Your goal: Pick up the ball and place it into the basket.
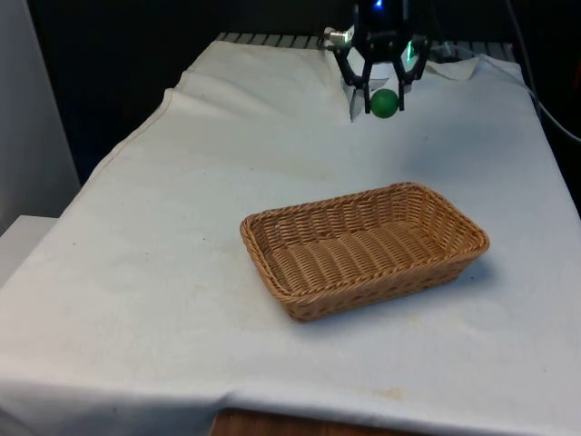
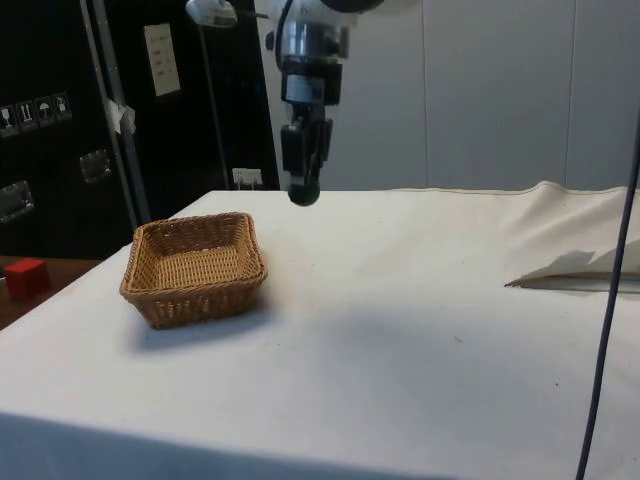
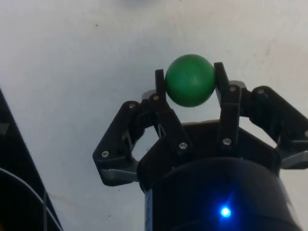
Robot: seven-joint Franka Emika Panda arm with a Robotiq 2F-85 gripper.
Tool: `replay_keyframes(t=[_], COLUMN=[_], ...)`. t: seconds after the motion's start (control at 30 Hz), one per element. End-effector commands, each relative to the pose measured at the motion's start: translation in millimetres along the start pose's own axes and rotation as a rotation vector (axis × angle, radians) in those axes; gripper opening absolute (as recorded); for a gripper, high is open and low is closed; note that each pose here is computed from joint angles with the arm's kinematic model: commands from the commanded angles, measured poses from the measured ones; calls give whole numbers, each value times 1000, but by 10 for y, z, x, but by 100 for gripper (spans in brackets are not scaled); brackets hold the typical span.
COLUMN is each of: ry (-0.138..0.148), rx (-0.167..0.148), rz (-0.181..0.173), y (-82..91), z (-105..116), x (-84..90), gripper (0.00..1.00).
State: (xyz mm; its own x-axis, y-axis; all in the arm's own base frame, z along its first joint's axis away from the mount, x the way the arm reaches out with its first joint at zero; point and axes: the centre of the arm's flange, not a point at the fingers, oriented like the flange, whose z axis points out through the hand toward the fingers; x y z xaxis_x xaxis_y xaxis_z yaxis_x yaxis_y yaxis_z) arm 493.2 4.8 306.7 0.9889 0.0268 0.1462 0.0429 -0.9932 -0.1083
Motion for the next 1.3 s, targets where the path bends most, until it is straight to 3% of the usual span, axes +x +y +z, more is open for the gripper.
replay_keyframes(t=[0.0, 0.07, 0.1, 0.37, 0.67, 1.0, 1.23, 1.27], ry=[-9, -2, -13, -11, -36, -35, -49, -41], rx=[-10, 4, -7, 12, -9, -19, -18, -29], rz=[1, -3, 0, -9, -14, -23, -17, -19], y=[-55, -59, -98, -265, -459, -587, -664, -648], z=[-10, -34, -38, -144, -111, -59, 100, 70], x=[65, 52, 111, 270, 567, 820, 1049, 1035], gripper=[0, 0, 0, 0, 0, 0, 0, 0])
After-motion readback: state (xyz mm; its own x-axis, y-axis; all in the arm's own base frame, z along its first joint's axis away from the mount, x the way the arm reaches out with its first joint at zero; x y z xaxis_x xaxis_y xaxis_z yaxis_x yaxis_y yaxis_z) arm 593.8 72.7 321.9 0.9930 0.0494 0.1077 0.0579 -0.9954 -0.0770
